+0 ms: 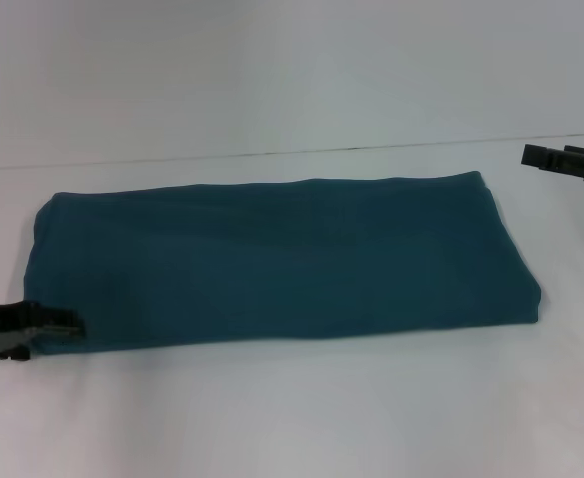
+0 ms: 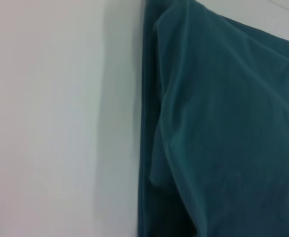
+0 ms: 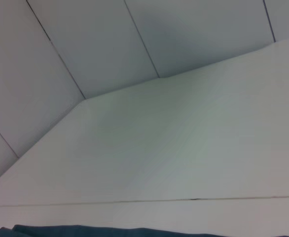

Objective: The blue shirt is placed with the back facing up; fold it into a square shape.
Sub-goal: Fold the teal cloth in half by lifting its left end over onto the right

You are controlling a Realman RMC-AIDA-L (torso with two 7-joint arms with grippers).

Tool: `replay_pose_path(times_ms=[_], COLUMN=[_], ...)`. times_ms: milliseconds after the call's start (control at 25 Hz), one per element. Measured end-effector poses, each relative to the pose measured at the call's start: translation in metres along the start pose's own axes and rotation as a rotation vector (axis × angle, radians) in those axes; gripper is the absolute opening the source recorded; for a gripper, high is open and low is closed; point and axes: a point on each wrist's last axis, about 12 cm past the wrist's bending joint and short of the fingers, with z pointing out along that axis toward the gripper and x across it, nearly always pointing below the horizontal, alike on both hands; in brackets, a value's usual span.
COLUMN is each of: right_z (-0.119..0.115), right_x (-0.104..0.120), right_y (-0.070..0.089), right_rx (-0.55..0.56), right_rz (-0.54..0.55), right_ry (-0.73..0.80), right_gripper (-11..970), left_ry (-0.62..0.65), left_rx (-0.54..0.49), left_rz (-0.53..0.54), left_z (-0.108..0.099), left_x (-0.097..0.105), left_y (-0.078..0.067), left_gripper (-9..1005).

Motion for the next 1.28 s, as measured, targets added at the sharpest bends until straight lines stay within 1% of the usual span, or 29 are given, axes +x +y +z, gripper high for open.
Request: replay_pose_path(times_ms=[720, 1040, 1280], right_z=[0.000, 0.000, 0.000], right_x=[0.001, 0.001, 0.001], right_y=[0.000, 0.000, 0.000], right_rx=[0.000, 0.000, 0.001], right_rz=[0.003, 0.000, 0.000], right_ry=[0.000, 0.000, 0.000], right_gripper=[930, 931, 931], left_ry=[-0.018, -0.022, -0.040], left_rx=[0.003, 0.002, -0.015], left_rz=[0.035, 0.039, 0.086], left_z=[0.004, 0.004, 0.004], left_x=[-0.010, -0.011, -0.013], left_y=[-0.011, -0.011, -0.011], left_gripper=[877, 863, 846])
